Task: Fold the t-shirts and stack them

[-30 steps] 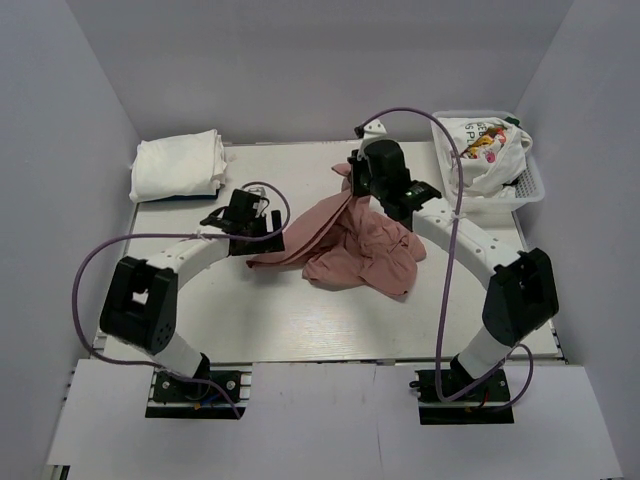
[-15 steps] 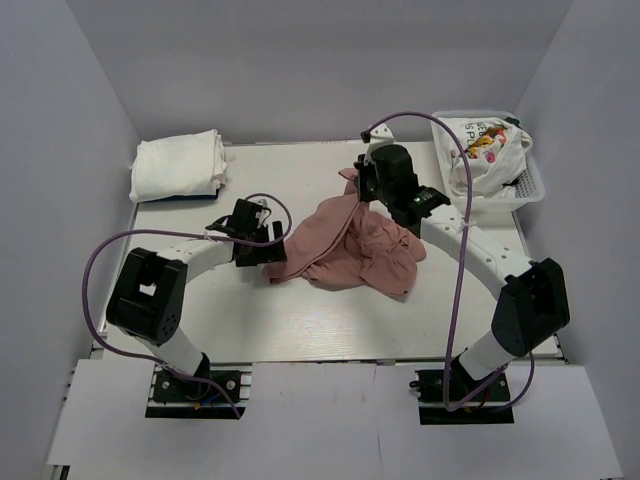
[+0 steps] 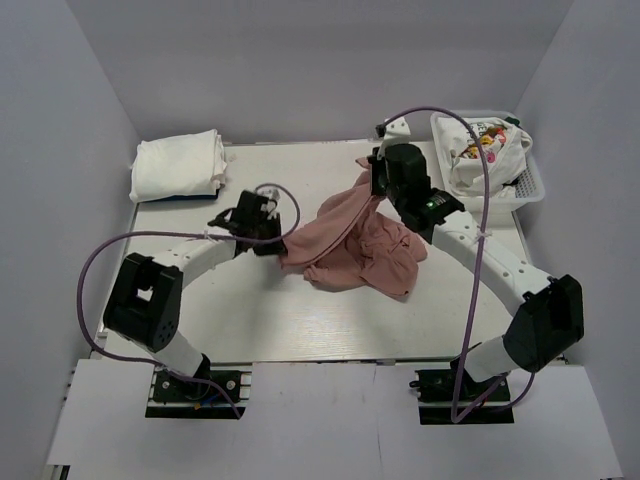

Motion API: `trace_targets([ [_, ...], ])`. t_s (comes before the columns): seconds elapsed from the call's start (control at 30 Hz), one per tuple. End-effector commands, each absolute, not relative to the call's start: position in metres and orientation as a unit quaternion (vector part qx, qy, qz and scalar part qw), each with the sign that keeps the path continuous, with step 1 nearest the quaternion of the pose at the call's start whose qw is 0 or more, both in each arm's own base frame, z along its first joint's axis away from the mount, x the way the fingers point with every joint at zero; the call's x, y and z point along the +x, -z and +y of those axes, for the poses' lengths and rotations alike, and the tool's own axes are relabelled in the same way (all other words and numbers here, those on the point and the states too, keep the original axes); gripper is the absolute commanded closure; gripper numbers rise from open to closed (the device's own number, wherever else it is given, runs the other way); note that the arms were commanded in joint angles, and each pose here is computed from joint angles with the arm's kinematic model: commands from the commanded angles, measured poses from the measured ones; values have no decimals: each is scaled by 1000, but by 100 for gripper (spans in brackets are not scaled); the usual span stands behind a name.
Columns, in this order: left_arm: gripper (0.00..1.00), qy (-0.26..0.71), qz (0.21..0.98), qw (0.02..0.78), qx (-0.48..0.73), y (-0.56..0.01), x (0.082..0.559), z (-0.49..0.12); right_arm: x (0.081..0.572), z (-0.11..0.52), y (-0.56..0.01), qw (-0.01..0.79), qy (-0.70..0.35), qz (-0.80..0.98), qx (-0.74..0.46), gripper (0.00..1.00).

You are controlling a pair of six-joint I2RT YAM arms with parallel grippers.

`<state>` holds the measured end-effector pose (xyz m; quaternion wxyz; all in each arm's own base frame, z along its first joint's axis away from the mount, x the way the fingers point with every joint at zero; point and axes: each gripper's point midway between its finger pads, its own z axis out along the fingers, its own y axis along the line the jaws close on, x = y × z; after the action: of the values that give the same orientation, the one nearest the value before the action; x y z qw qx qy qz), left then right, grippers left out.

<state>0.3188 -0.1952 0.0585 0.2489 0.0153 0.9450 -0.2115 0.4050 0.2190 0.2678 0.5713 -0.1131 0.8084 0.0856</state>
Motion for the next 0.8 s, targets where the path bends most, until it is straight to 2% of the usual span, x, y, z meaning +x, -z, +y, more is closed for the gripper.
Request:
trace_targets([
  [0.0,100,213,869,447,9,-208,387,-195,414,185,-373,678,-48,731,-48,100],
  [0.1,100,198,806,557,-10,-318,403,-179,408,151,-424,710,-2,704,7,100],
  [0.17,100,184,782,594,-35,-363,407,-166,396,131,-477,747,12,664,32,100],
  [0.2,100,190,753,629,-41,-410,403,-160,387,124,-494,761,9,648,37,100],
  [0.23,100,184,738,647,-49,-432,399,-153,373,114,-526,788,4,614,47,100],
  [0.27,100,186,726,659,-54,-448,397,-150,371,114,-530,790,5,611,42,100],
  [0.37,100,199,666,717,-48,-521,371,-137,335,95,-587,832,-15,554,43,100],
  [0.6,100,238,554,797,-38,-621,287,-105,254,76,-683,892,-72,446,-3,100],
  [0.77,100,257,481,838,-16,-675,227,-86,208,64,-718,911,-100,399,-27,100],
])
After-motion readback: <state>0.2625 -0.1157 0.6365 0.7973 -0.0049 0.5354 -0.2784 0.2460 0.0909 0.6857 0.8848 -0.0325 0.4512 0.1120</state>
